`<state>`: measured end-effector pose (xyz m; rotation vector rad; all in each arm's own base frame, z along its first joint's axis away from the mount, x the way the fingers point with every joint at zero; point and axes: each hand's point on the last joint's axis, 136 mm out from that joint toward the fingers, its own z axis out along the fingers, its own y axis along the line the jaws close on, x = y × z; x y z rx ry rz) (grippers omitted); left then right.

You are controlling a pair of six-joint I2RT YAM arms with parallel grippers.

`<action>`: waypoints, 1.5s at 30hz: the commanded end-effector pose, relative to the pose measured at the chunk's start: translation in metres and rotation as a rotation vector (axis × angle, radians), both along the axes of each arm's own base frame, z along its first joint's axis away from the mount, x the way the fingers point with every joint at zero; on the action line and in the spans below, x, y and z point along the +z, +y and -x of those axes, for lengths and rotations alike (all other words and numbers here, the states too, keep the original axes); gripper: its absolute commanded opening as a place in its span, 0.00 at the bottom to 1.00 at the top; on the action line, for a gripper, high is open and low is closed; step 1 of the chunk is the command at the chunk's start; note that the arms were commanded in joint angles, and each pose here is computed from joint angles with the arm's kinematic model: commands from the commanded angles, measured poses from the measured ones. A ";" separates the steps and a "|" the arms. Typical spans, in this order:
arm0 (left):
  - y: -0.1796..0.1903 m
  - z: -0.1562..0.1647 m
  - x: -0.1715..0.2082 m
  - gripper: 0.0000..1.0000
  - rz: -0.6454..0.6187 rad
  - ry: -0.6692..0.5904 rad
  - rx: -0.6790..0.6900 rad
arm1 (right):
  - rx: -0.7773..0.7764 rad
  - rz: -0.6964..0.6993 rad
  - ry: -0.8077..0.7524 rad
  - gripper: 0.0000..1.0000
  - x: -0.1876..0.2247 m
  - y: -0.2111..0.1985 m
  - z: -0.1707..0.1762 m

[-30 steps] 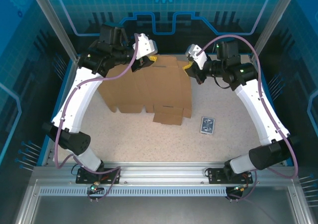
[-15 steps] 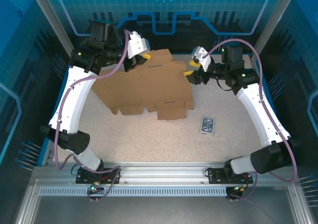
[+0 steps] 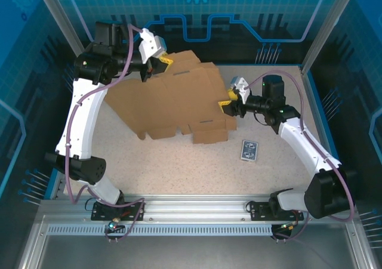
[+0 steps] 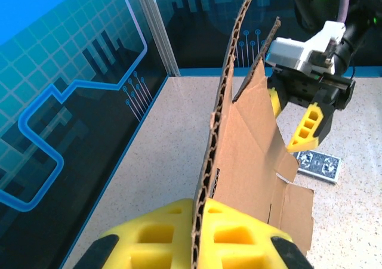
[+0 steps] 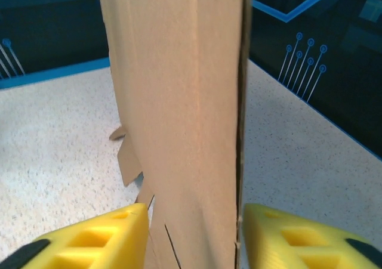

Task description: Fold the paper box

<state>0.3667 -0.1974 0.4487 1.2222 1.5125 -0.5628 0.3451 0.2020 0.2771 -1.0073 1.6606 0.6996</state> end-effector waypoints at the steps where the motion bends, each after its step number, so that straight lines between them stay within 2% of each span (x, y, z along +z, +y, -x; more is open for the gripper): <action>1: -0.003 0.015 0.016 0.00 0.065 0.010 -0.046 | -0.010 -0.077 -0.101 0.40 0.028 -0.001 -0.004; 6: 0.000 0.010 0.014 0.00 0.072 0.022 -0.034 | -0.041 -0.083 -0.126 0.30 0.030 -0.006 -0.006; 12: 0.005 0.005 0.015 0.00 0.081 0.025 -0.013 | -0.069 -0.109 -0.139 0.26 0.036 -0.016 -0.006; 18: 0.009 0.003 0.020 0.00 0.098 0.025 0.005 | -0.055 -0.124 -0.120 0.10 0.042 -0.017 -0.004; 23: 0.014 0.006 0.031 0.00 0.125 0.017 0.023 | -0.050 -0.105 -0.149 0.00 0.074 -0.019 0.007; 33: 0.019 0.023 0.046 0.21 0.160 -0.020 0.026 | -0.006 -0.002 -0.134 0.00 0.140 -0.026 0.053; 37: 0.017 0.027 0.046 0.36 0.170 -0.010 0.003 | 0.027 0.003 -0.124 0.00 0.154 -0.024 0.063; 42: 0.015 0.026 0.044 0.39 0.169 -0.007 -0.010 | 0.046 -0.001 -0.120 0.00 0.166 -0.024 0.071; 45: 0.014 0.025 0.044 0.36 0.177 -0.004 -0.024 | 0.049 0.001 -0.115 0.00 0.167 -0.023 0.070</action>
